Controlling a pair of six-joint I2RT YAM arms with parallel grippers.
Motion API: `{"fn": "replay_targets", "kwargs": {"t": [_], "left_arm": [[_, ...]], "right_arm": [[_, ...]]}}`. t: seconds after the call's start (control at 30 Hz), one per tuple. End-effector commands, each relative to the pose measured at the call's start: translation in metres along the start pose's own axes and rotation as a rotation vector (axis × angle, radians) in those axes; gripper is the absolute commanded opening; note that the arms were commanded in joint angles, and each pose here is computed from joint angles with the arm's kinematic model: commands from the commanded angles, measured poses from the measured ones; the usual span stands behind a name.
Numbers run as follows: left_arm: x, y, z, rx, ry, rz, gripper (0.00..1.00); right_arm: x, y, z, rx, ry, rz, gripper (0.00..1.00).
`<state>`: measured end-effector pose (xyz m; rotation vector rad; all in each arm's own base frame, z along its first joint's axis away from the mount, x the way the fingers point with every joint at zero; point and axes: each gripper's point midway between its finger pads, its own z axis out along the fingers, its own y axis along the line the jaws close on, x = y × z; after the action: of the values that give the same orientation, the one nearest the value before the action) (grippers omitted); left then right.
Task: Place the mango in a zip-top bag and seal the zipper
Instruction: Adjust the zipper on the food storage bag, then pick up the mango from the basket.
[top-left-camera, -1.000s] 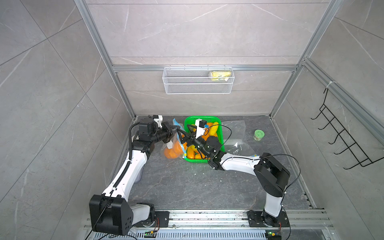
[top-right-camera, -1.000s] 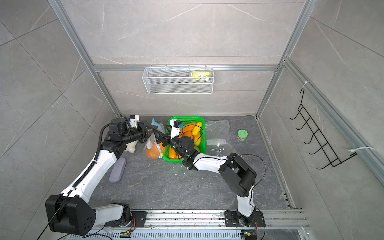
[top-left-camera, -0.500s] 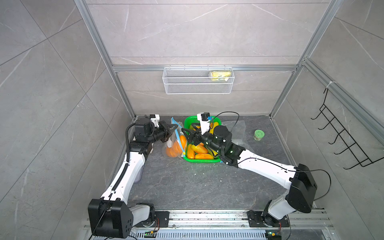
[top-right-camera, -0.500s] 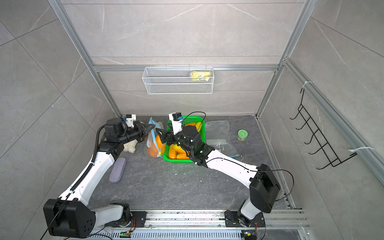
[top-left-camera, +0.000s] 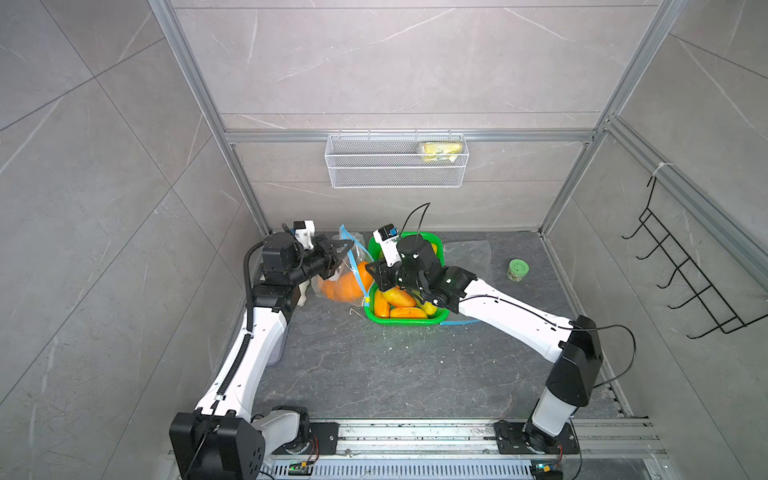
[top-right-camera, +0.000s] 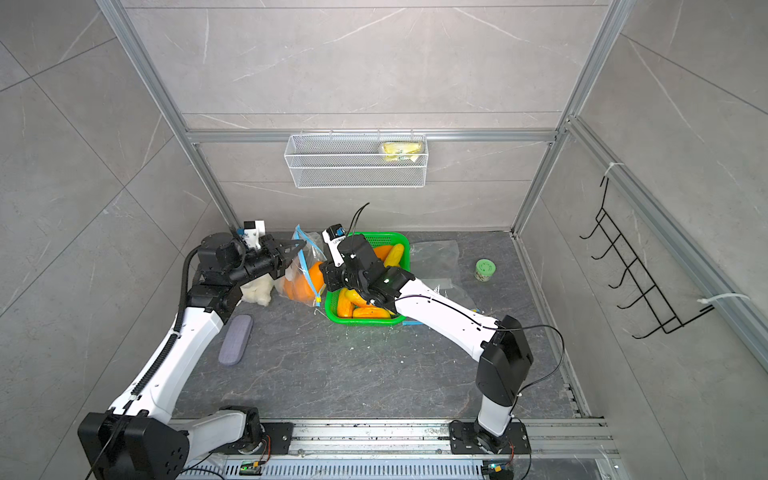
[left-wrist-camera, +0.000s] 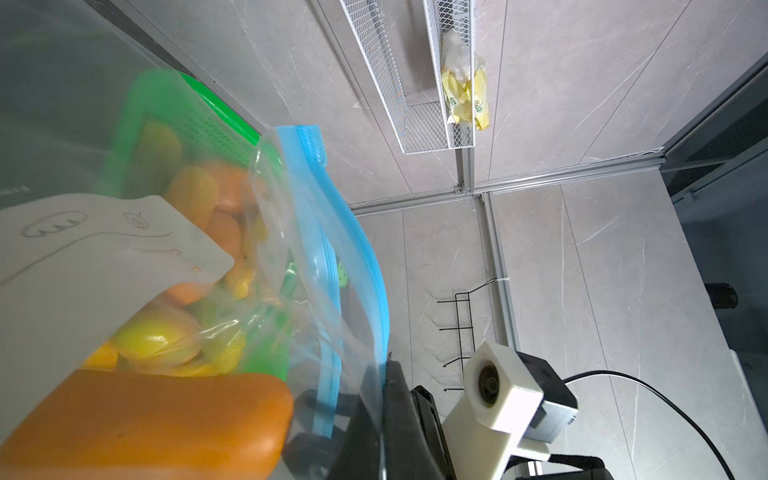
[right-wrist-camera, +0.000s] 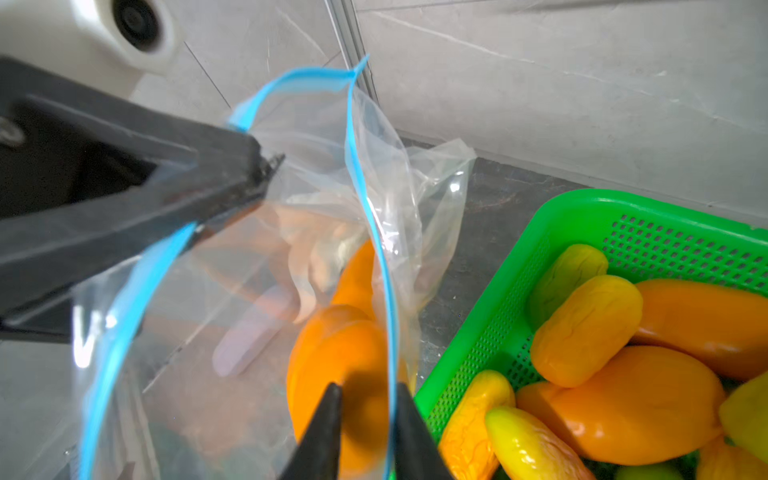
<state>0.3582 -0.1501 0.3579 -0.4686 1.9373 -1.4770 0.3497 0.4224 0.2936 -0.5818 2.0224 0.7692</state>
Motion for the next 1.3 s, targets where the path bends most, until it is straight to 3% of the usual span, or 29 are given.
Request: {"fn": "replay_targets", "kwargs": {"t": [0.0,0.3,0.37,0.5,0.57,0.67,0.77,0.93,0.97,1.1,1.27], "left_arm": [[-0.008,-0.019,-0.014,0.035,-0.039,0.064,0.00],[-0.027,0.018,-0.037,-0.146,-0.127,0.094,0.00],[-0.027,0.020,-0.040,-0.173,-0.136,0.108,0.00],[-0.027,0.022,-0.044,-0.200,-0.146,0.117,0.00],[-0.027,0.019,-0.047,-0.206,-0.148,0.129,0.00],[-0.032,0.015,-0.063,-0.270,-0.209,0.173,0.00],[-0.037,0.005,-0.079,-0.309,-0.272,0.216,0.00],[-0.034,0.011,-0.072,-0.304,-0.236,0.209,0.00],[-0.033,0.017,-0.068,-0.303,-0.224,0.203,0.00],[-0.030,0.039,-0.049,-0.295,-0.163,0.173,0.00],[-0.025,0.053,-0.029,-0.255,-0.094,0.143,0.00]], "right_arm": [[-0.002,0.000,0.002,0.022,0.043,0.008,0.03],[-0.050,0.035,-0.032,-0.041,-0.038,-0.020,0.00],[-0.055,0.030,-0.032,-0.003,-0.052,-0.028,0.00],[-0.057,0.006,-0.015,0.163,0.014,-0.076,0.00],[-0.055,0.021,-0.015,0.105,0.049,-0.076,0.00],[-0.073,0.041,-0.033,0.039,-0.059,-0.065,0.00],[-0.084,0.029,-0.041,0.120,-0.100,-0.077,0.00],[-0.052,0.018,-0.010,0.155,0.002,-0.101,0.00],[-0.045,0.016,-0.005,0.153,0.018,-0.098,0.06],[-0.039,0.024,-0.015,0.083,-0.002,-0.091,0.45],[-0.044,0.033,-0.063,-0.014,-0.093,-0.112,0.76]]}}
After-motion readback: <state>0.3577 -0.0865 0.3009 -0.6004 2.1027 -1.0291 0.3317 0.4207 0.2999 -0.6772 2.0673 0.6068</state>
